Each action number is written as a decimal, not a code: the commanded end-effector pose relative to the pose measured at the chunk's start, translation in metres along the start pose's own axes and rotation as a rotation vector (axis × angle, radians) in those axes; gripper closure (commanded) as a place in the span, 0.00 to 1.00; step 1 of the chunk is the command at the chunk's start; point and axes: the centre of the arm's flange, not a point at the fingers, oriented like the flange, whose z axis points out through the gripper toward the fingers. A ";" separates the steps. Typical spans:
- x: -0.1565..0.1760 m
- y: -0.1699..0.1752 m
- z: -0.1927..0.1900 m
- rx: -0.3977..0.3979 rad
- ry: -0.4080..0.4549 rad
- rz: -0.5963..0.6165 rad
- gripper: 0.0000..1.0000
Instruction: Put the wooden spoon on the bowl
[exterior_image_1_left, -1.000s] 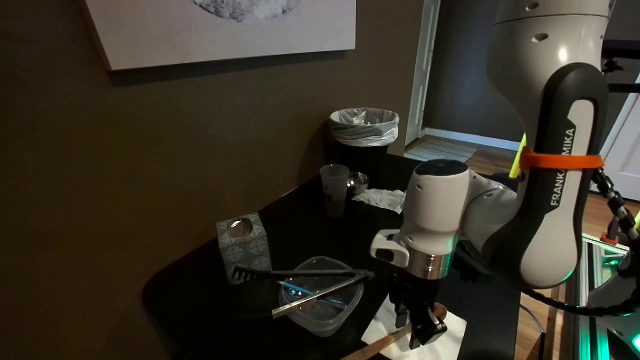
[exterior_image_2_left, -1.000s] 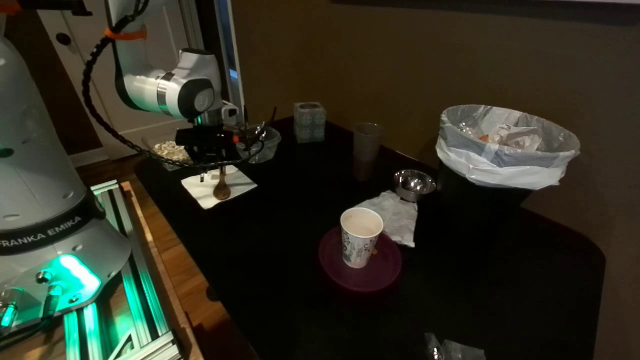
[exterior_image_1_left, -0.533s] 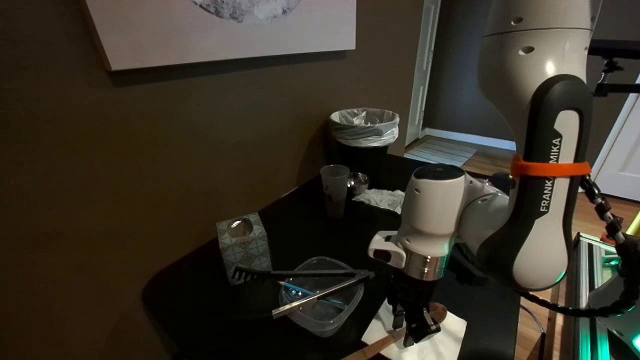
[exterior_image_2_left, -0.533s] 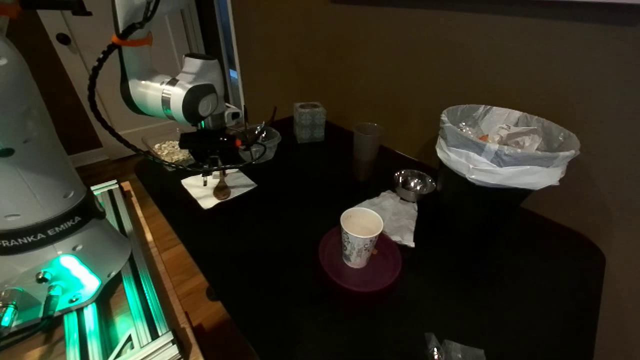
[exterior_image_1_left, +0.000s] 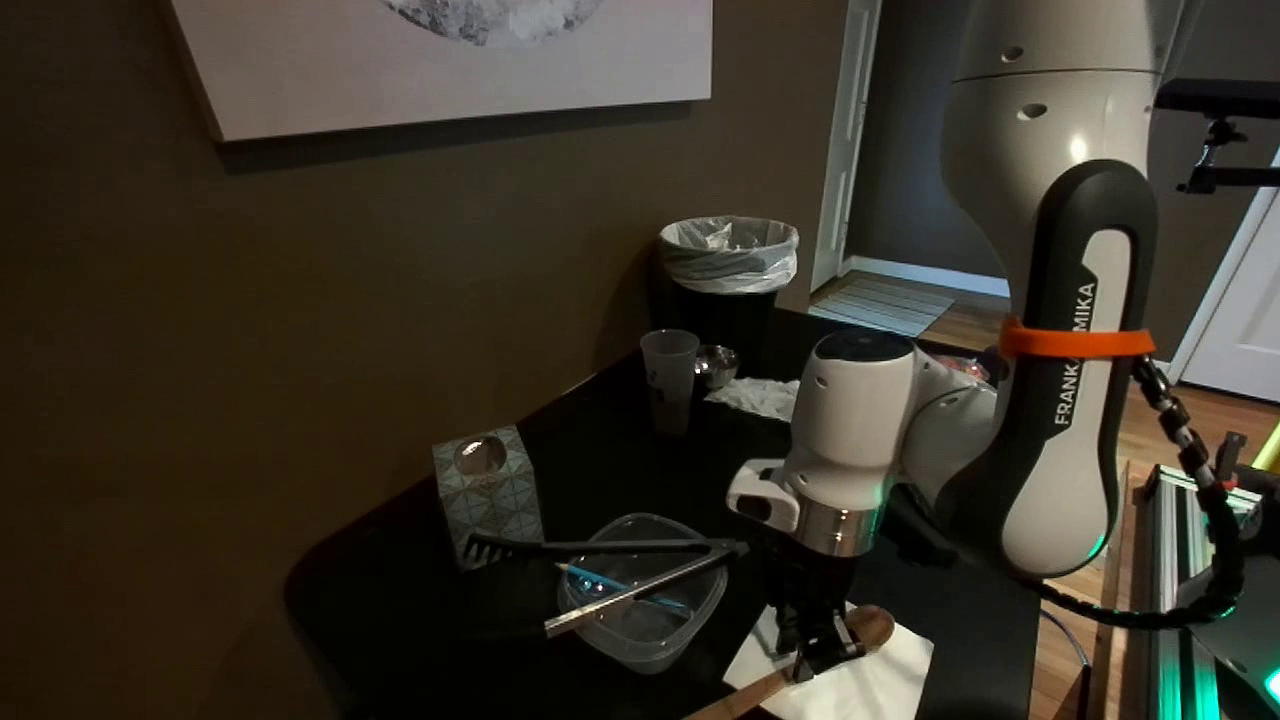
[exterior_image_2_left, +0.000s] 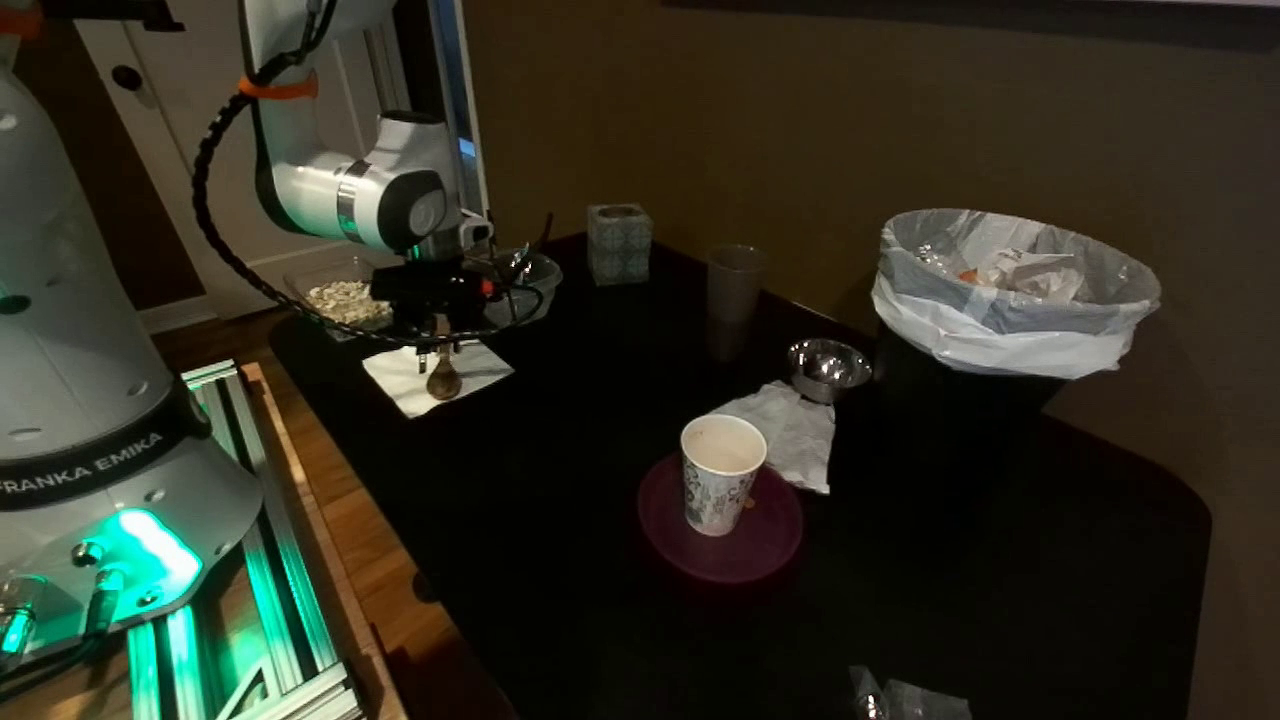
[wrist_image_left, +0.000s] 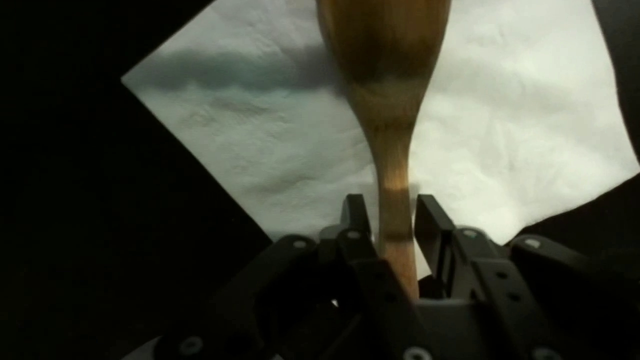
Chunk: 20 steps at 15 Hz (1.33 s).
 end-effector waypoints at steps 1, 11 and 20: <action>0.001 -0.002 0.014 0.004 0.001 -0.001 0.62; 0.002 -0.002 0.017 0.003 0.006 -0.001 1.00; -0.015 -0.006 -0.028 -0.050 0.100 -0.004 0.96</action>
